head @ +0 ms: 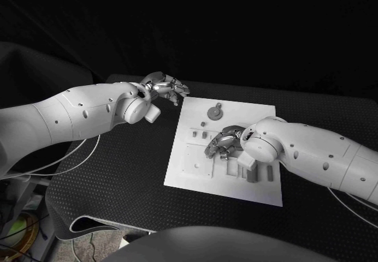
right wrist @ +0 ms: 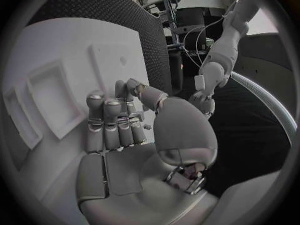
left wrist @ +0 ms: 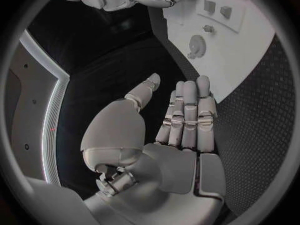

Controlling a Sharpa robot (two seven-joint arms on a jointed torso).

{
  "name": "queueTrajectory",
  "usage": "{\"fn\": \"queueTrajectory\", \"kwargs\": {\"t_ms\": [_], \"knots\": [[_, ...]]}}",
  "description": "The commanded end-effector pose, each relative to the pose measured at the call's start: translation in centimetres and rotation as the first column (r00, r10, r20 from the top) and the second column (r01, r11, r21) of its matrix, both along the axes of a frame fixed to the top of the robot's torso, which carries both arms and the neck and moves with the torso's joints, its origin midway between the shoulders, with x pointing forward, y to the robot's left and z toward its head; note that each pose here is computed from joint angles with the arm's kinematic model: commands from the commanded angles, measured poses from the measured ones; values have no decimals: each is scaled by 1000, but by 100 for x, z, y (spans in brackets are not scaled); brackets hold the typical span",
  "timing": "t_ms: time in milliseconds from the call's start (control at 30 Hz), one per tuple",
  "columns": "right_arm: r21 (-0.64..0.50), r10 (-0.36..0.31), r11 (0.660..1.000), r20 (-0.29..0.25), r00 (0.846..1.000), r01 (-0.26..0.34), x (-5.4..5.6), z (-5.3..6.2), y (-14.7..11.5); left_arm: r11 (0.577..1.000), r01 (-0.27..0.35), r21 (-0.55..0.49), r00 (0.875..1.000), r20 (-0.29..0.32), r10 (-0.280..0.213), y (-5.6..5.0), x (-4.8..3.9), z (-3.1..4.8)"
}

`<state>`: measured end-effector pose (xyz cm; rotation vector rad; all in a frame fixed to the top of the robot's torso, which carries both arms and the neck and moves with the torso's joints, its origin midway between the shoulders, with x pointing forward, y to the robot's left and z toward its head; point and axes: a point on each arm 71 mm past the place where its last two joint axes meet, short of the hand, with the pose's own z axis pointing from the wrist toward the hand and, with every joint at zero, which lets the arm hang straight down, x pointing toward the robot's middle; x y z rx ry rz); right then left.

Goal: Assemble the parts on the task board

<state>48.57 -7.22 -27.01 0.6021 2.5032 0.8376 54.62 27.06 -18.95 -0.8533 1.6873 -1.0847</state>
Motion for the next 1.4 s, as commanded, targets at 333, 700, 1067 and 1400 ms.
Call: {"fn": "queueTrajectory", "kwargs": {"t_ms": [333, 700, 1067, 1400], "knots": [[-18, 33, 999, -15, 999, -33, -25, -36, 30, 1000, 13, -3, 1000, 4, -13, -32, 5, 10], [-19, 48, 999, -23, 999, -48, -46, -39, 45, 1000, 13, -2, 1000, 4, -13, -33, 6, 9], [-26, 48, 998, -16, 999, -48, -42, -41, 33, 1000, 11, -2, 1000, 4, -11, -23, 9, 8], [-47, 54, 997, 14, 998, -53, -27, -43, 39, 1000, 12, -2, 1000, 4, -12, -24, 8, 8]]}}
